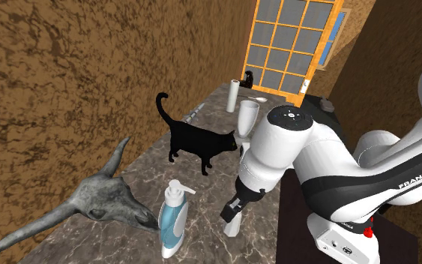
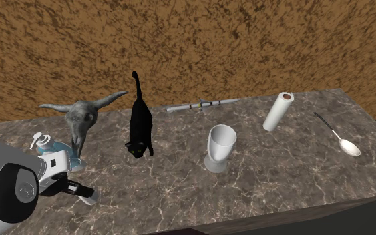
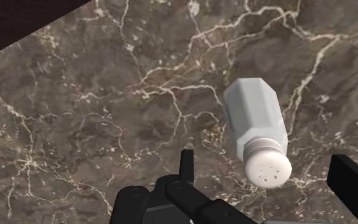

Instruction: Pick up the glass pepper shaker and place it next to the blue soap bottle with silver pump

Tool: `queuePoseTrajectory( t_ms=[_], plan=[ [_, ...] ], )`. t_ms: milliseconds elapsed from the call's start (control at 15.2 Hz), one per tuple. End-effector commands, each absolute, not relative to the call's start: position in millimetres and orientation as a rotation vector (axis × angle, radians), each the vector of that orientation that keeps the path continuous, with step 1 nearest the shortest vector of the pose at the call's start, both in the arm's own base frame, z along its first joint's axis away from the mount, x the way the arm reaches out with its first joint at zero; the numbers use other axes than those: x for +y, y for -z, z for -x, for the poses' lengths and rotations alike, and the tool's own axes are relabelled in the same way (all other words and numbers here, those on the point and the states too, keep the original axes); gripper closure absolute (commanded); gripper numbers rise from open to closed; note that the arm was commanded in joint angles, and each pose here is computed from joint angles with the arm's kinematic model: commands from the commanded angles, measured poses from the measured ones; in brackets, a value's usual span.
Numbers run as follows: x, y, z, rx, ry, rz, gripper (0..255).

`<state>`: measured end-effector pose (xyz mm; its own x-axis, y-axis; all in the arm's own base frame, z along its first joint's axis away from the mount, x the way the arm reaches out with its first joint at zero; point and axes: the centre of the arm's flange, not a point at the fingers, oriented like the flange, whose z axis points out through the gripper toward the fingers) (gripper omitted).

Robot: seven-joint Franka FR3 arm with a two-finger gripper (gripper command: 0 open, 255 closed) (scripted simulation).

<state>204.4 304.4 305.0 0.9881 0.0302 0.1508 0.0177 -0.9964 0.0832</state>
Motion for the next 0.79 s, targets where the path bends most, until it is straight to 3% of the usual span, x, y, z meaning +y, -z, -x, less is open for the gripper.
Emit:
queuePoseTrajectory(
  t_ms=[0, 264, 726],
  plan=[
    [304.4, -305.0, -204.4, 0.037, -0.233, -3.051, 0],
    [308.4, -354.2, -196.8, 0.037, -0.233, -3.051, 0],
    [308.4, -354.2, -196.8, 0.037, -0.233, -3.051, 0]
  ],
)
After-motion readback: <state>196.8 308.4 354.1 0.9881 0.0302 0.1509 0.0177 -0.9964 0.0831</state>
